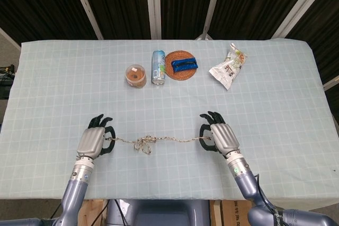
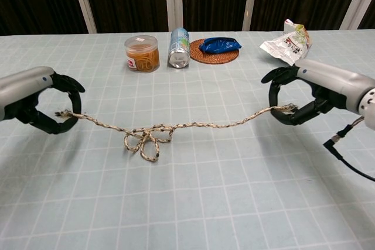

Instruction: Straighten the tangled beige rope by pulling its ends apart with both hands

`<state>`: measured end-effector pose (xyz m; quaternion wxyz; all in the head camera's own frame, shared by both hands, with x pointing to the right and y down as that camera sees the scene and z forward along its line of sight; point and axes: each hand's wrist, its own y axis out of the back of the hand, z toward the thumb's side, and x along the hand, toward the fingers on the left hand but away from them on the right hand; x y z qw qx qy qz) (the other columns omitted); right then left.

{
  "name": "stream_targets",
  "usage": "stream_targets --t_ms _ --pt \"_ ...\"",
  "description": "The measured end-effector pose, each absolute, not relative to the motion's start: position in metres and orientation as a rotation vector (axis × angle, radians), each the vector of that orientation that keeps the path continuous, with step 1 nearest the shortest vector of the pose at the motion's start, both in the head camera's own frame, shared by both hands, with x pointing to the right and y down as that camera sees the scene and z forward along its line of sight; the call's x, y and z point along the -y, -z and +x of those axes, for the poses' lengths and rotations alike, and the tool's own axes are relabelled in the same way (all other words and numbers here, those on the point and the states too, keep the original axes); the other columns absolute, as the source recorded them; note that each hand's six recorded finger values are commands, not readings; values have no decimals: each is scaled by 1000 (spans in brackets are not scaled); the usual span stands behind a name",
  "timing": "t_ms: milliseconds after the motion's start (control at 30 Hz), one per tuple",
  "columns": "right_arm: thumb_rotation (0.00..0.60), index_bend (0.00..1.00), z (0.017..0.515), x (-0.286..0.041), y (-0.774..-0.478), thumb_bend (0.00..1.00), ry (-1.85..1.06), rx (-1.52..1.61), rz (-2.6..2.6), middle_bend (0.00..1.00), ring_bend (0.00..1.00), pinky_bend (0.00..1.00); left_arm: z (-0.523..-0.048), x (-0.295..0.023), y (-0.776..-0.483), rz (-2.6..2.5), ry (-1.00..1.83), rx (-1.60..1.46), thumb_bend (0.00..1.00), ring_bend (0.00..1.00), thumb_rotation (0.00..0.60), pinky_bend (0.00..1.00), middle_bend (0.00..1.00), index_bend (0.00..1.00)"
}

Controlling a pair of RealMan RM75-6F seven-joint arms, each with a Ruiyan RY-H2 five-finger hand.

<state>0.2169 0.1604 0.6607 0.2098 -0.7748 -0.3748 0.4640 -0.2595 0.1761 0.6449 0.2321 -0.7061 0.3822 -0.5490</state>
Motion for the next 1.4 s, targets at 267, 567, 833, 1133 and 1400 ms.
stream_targets --t_ms 267,567,833,1133,1400 --pt "600 644 269 -147 -644 467 -1350 1104 -2040 185 0 0 -300 -156 -620 -1872 1512 -1121 543 0 600 0 160 579" --pt "600 646 333 -147 -626 467 -1423 1196 -1936 185 0 0 -343 -159 -603 -1847 1531 -1201 543 0 600 0 159 579" --pt "600 646 368 -149 -622 467 -1467 1254 -1886 185 0 0 -371 -163 -599 -1817 1561 -1243 543 0 600 0 159 579" --pt "600 646 395 -153 -628 467 -1528 1296 -1842 185 0 0 -388 -168 -603 -1783 1598 -1253 543 0 600 0 159 579" --pt "600 646 411 -156 -636 468 -1579 1338 -1813 185 0 0 -404 -173 -610 -1759 1639 -1274 543 0 600 0 159 579"
